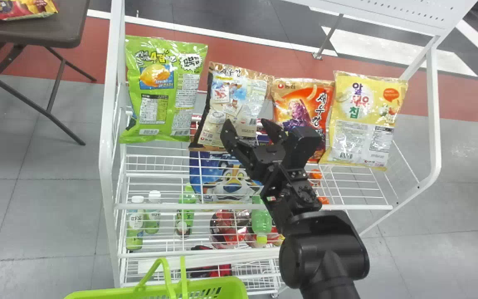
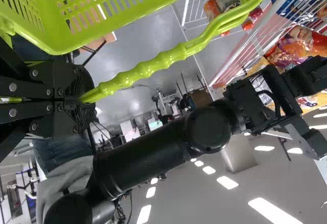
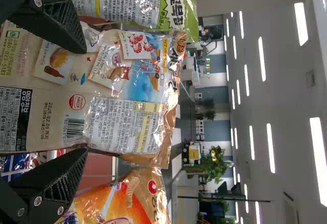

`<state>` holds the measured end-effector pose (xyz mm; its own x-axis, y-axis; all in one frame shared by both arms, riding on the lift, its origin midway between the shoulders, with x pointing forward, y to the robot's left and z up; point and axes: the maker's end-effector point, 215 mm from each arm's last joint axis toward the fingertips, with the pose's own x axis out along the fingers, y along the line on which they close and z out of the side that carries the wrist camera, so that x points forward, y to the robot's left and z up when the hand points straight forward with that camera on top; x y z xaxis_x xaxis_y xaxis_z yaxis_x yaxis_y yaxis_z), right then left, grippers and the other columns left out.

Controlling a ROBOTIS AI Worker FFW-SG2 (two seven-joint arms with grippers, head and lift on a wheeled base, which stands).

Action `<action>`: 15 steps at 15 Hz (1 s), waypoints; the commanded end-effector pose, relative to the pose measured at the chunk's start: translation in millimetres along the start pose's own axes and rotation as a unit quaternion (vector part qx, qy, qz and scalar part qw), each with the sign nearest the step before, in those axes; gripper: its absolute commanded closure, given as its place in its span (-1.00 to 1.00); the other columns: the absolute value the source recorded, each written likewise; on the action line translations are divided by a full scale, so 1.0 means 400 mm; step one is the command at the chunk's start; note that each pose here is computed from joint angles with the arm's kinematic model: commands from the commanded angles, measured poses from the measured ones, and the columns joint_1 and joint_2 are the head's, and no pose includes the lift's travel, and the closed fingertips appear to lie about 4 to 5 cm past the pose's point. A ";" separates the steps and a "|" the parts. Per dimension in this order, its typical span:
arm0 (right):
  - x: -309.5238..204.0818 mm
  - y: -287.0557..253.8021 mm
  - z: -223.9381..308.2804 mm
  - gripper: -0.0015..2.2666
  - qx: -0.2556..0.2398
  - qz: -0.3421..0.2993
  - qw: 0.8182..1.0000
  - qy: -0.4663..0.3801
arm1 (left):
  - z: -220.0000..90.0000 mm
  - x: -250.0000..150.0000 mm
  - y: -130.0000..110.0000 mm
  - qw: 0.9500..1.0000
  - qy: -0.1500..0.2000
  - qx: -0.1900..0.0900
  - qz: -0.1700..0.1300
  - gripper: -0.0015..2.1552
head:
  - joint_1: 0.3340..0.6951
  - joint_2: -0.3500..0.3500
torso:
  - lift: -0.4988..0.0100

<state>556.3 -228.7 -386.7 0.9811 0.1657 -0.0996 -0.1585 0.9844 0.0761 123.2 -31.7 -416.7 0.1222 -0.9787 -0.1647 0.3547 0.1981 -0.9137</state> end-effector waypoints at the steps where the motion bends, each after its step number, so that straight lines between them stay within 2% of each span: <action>1: 0.020 0.011 -0.007 -0.87 0.010 0.008 1.000 0.012 | 0.001 -0.001 0.004 1.000 0.000 -0.001 0.000 0.98 | 1.00 -1.00 | 0.94; 3: 0.040 0.020 -0.005 -0.87 0.019 0.019 0.999 0.019 | 0.004 -0.001 0.006 1.000 0.000 0.000 -0.001 0.98 | 1.00 -1.00 | 0.94; 6: 0.057 0.035 0.004 -0.81 0.004 0.022 1.000 0.019 | 0.006 -0.003 0.007 1.000 -0.001 0.000 -0.002 0.98 | 1.00 -1.00 | 0.94; 8: 0.066 0.029 -0.044 -0.68 -0.003 0.021 0.998 0.055 | 0.008 -0.004 0.008 1.000 -0.002 -0.001 -0.003 0.98 | 1.00 -1.00 | 0.94; 9: 0.067 0.025 -0.050 -0.51 -0.004 0.021 0.998 0.059 | 0.009 -0.005 0.007 1.000 -0.003 0.000 -0.003 0.98 | 1.00 -1.00 | 0.94; 11: 0.057 0.030 -0.055 0.46 -0.005 0.022 0.998 0.057 | 0.009 -0.005 0.009 1.000 -0.004 -0.001 -0.002 0.98 | 1.00 -1.00 | 0.94; 12: 0.046 0.020 -0.048 0.76 -0.011 0.014 0.998 0.052 | 0.009 -0.005 0.010 1.000 -0.004 -0.002 -0.002 0.98 | 1.00 -1.00 | 0.94; 13: 0.035 0.011 -0.031 0.87 -0.018 0.004 0.999 0.040 | 0.009 -0.003 0.009 1.000 -0.004 -0.002 -0.003 0.98 | 1.00 -1.00 | 0.94; 15: 0.007 -0.010 0.021 0.88 -0.026 -0.014 1.000 0.007 | 0.011 -0.002 0.008 1.000 -0.005 -0.001 -0.002 0.98 | 1.00 -1.00 | 0.94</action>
<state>566.1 -228.2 -392.7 0.9764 0.1490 -0.1563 -0.1457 0.9888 0.0324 127.8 -29.9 -418.3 0.1293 -0.9791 -0.1569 0.3518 0.1932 -0.9159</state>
